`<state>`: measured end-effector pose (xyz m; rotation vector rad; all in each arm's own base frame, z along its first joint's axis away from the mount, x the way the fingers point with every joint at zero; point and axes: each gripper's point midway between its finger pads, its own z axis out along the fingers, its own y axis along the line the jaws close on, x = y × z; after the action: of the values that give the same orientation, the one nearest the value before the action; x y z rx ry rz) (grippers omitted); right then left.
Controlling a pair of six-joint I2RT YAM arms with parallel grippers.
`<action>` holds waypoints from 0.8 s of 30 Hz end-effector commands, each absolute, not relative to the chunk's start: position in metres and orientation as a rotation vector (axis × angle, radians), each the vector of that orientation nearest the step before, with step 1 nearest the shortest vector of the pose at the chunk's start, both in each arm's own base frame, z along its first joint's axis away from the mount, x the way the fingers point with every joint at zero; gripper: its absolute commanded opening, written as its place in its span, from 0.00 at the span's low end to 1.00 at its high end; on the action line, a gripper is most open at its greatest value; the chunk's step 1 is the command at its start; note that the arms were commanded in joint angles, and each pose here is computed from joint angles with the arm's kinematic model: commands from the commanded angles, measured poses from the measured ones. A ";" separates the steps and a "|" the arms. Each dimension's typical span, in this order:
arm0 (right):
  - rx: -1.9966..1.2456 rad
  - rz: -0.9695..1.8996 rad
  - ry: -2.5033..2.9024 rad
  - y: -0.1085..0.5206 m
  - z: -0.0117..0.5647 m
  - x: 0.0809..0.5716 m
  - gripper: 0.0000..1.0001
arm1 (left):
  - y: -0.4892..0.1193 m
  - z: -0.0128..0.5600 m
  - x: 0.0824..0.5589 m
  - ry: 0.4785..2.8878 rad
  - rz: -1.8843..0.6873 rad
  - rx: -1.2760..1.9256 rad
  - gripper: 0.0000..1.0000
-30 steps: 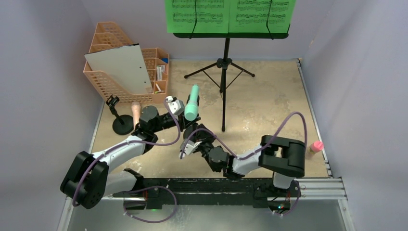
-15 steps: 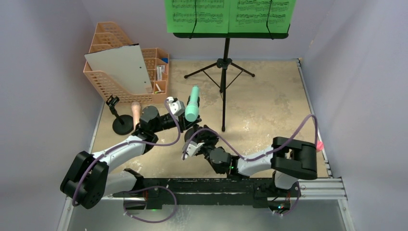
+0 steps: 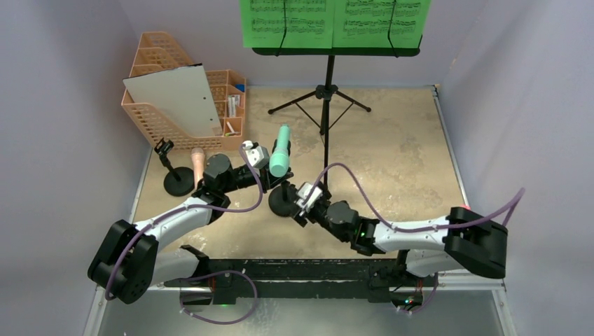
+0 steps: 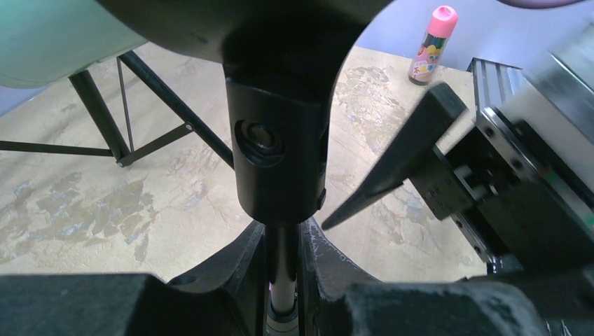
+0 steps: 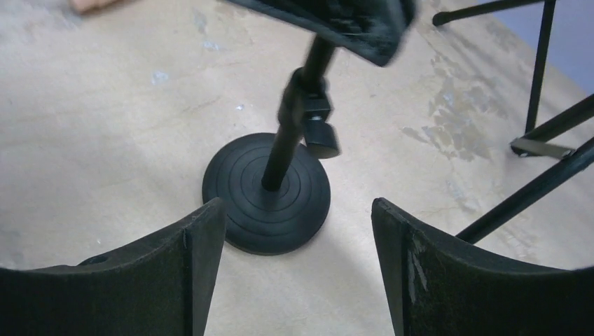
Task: Pack up the instrument practice props
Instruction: Unscrew the knob on the microphone stand.
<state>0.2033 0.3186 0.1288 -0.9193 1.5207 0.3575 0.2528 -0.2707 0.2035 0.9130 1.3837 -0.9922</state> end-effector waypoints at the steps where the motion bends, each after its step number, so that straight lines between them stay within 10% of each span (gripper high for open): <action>1: -0.735 0.713 1.626 0.321 0.140 0.194 0.78 | -0.271 0.217 0.254 1.339 -0.994 0.909 0.00; 24: -0.084 1.599 1.730 0.314 0.182 0.207 0.72 | -0.272 0.221 0.250 1.318 -1.012 0.914 0.00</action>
<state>0.2163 0.3032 0.1665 -0.1881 1.7587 1.3780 0.2529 -0.2705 0.2038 0.9120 1.3826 -0.9929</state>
